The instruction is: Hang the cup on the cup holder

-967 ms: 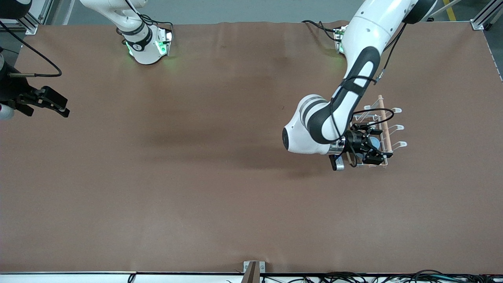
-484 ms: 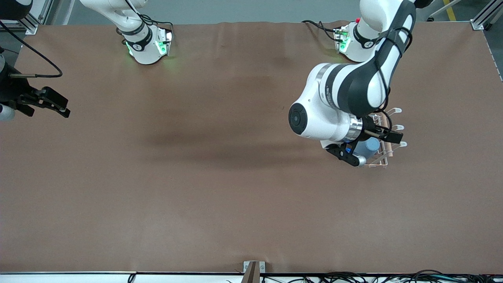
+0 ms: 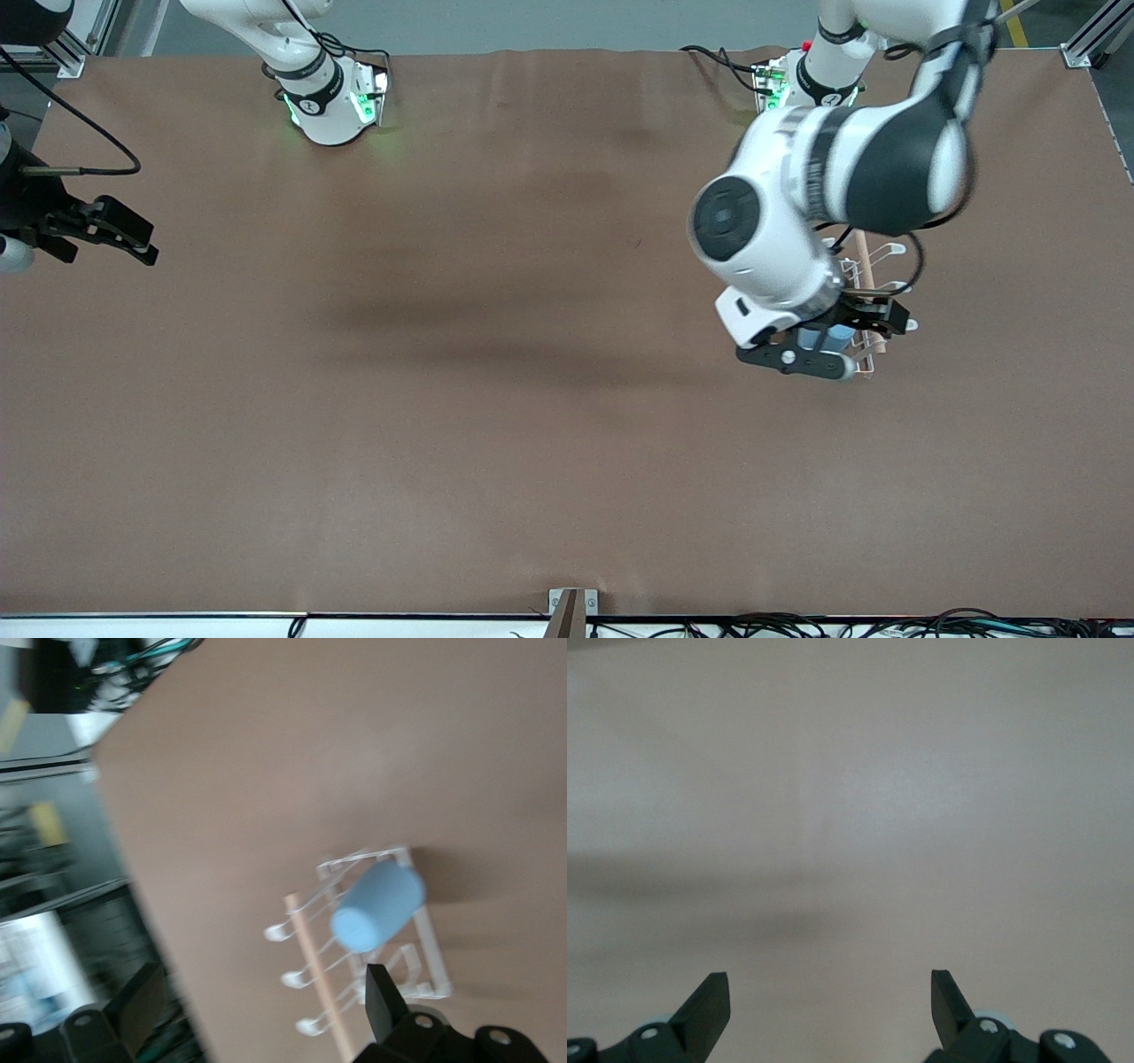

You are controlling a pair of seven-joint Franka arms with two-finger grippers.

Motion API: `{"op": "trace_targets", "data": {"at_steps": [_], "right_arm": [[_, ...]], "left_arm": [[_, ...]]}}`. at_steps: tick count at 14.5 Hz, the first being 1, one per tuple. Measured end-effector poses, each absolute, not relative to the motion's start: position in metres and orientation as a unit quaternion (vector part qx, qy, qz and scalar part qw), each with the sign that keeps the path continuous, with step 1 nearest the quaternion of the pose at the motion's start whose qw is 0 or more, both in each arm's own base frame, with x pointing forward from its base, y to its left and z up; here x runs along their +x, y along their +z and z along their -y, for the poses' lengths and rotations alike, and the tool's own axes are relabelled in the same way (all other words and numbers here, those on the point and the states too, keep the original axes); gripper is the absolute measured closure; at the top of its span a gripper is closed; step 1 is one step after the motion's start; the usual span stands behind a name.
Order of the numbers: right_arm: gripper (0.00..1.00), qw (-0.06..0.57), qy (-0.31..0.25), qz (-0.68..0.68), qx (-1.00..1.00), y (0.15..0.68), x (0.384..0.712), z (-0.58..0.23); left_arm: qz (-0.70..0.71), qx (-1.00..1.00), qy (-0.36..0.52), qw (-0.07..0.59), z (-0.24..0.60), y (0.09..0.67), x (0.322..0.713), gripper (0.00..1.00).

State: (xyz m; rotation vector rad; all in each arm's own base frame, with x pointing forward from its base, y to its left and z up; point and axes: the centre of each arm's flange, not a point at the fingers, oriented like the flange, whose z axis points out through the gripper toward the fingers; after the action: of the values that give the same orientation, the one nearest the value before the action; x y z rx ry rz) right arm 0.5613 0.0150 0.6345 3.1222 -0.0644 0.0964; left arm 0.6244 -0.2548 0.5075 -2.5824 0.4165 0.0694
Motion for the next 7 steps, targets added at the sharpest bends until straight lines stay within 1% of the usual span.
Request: {"op": "trace_targets", "data": {"at_steps": [2,7], "right_arm": [[0.00,0.009,0.031,0.021,0.999,0.634,0.561,-0.015],[0.00,0.009,0.030,0.021,0.999,0.634,0.561,-0.015]], "left_arm": [[-0.118,-0.976,0.003,0.185,0.215,0.541,0.634,0.00],[-0.061,-0.995,-0.017,0.071,0.165,0.606,0.621,0.00]]}}
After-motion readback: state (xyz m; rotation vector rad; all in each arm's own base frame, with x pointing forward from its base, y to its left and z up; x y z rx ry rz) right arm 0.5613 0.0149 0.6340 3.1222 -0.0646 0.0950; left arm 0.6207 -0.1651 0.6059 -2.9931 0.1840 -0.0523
